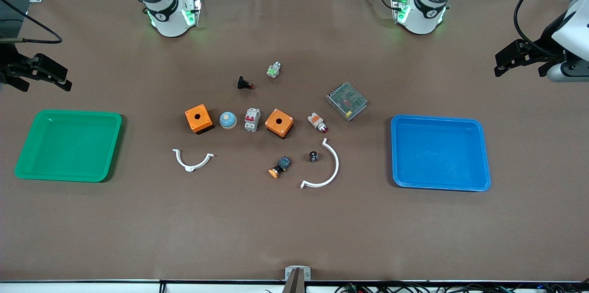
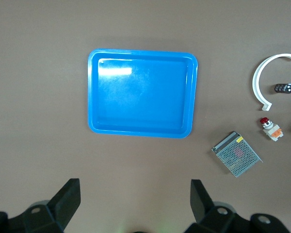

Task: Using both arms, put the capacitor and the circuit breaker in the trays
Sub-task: 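Move the left gripper toward the black capacitor while the right gripper reaches out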

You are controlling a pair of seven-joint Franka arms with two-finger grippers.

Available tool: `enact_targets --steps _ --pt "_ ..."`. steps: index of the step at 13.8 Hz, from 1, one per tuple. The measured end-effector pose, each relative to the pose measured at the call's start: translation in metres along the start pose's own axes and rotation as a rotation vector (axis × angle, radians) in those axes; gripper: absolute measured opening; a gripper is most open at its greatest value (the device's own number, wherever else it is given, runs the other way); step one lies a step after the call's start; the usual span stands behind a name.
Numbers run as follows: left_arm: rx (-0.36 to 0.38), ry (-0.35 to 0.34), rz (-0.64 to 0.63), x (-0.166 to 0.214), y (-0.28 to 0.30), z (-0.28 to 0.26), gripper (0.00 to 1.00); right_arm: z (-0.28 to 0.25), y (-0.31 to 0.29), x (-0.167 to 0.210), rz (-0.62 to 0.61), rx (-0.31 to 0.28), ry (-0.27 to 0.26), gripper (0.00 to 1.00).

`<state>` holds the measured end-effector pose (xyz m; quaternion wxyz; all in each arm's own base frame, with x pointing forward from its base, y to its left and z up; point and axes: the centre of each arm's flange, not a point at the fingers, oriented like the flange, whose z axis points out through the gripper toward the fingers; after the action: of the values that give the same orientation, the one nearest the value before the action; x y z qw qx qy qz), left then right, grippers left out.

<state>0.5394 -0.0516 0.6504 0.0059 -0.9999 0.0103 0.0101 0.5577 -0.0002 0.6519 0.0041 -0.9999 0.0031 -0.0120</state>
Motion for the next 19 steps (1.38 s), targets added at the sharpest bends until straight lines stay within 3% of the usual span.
enact_targets --steps 5,9,11,15,19 --pt "-0.002 -0.015 0.01 0.007 0.005 0.009 1.0 0.0 0.0 0.0 0.0 0.0 0.0 1.0" --pt "-0.013 -0.089 0.05 0.044 0.032 0.064 1.0 0.0 0.0 0.0 -0.001 0.0 0.001 1.0" --pt "-0.017 -0.086 0.036 0.061 0.07 0.092 1.0 0.0 0.0 0.0 -0.001 0.0 0.001 1.0" --pt "-0.018 -0.079 -0.156 0.075 0.167 0.149 1.0 0.004 -0.002 0.002 -0.004 0.0 -0.007 1.0" --pt "-0.051 -0.045 -0.192 0.088 0.24 0.217 1.0 0.008 -0.01 0.003 -0.019 0.003 -0.021 1.0"
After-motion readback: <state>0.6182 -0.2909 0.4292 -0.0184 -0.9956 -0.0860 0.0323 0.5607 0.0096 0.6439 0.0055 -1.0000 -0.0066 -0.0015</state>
